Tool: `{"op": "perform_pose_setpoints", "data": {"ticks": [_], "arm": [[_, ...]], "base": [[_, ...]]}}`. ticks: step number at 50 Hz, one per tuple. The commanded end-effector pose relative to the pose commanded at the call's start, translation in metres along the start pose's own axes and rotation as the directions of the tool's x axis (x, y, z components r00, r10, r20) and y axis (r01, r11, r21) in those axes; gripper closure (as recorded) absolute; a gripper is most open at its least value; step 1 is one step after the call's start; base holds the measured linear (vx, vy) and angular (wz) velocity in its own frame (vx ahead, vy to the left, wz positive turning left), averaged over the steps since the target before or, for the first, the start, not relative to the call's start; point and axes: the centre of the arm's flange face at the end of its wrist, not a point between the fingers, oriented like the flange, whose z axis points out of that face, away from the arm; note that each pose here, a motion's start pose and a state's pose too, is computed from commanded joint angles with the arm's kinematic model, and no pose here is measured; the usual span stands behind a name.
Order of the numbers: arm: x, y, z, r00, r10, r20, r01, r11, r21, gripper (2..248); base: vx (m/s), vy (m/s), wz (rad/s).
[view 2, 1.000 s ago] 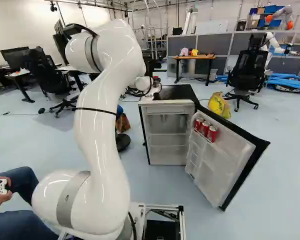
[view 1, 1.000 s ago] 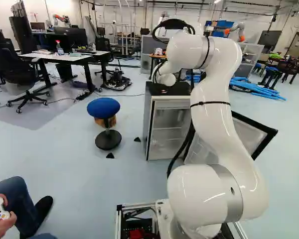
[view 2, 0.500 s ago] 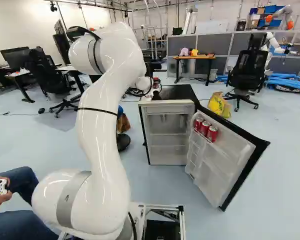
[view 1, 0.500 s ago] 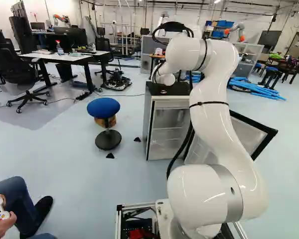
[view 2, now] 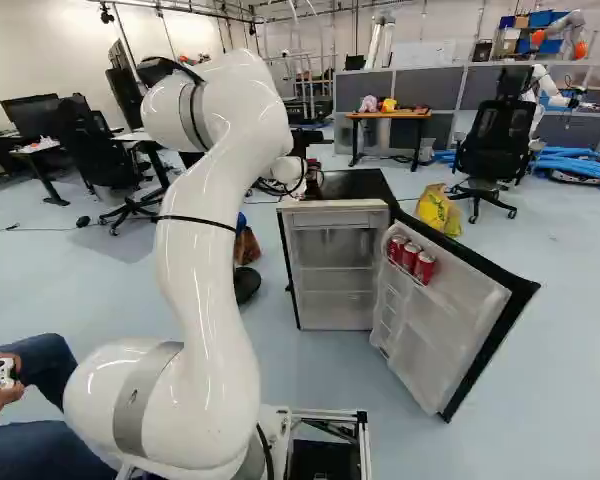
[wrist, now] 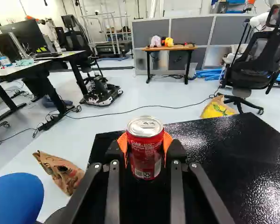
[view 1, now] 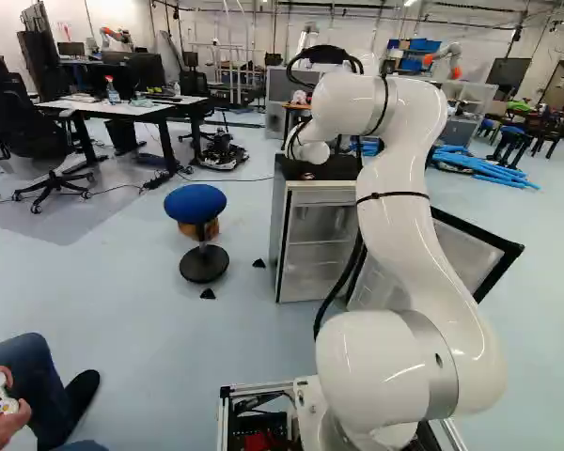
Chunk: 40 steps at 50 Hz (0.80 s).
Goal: Grab a drink from the fridge
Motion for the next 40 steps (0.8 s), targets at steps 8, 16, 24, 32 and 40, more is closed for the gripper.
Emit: {"op": "perform_pose_setpoints", "data": {"ticks": [8,16,24,32,40], "arm": [[0.0,0.0,0.0,1.0,0.0,0.0,0.0,1.0,0.0,155],[0.0,0.0,0.0,1.0,0.0,0.0,0.0,1.0,0.0,155],[0.0,0.0,0.0,1.0,0.0,0.0,0.0,1.0,0.0,97],[0.0,0.0,-0.002,1.0,0.0,0.002,0.0,1.0,0.0,62],[-0.001,0.0,-0.013,1.0,-0.001,0.013,0.001,1.0,0.0,3]], "base": [[0.0,0.0,0.0],[0.0,0.0,0.0],[0.0,0.0,0.0],[0.0,0.0,0.0],[0.0,0.0,0.0]]}}
